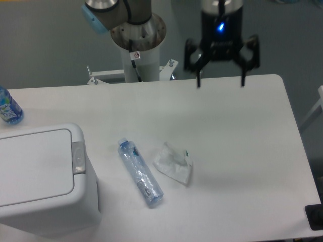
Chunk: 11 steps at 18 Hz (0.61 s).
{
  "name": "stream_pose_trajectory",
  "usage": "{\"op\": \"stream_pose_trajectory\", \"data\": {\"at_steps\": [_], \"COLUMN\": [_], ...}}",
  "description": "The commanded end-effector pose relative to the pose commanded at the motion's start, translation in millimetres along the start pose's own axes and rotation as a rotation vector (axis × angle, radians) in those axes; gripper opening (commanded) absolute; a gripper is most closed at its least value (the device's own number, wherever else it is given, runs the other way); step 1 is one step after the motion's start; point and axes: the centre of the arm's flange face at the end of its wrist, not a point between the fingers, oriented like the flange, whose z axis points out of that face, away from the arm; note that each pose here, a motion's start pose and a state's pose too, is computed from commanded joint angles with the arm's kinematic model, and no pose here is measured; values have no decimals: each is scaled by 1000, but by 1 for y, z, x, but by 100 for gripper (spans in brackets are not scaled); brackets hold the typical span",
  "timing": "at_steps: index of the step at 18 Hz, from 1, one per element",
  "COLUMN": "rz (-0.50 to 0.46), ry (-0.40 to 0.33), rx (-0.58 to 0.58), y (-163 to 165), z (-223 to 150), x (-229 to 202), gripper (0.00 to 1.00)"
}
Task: Open the trash can
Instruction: 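Lower the open gripper from above toward the trash can lid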
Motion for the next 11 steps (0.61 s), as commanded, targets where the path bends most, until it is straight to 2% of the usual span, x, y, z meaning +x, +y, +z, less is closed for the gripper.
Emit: {"op": "stream_pose_trajectory", "data": {"at_steps": [4, 7, 9, 11], "rz": [-49, -148, -188, -167], "ry": [47, 210, 235, 254], "rx": [0, 52, 55, 49], "y": [-7, -16, -21, -26], "z": [11, 15, 28, 40], "x": [27, 49, 53, 76], "gripper": [100, 100, 100, 100]}}
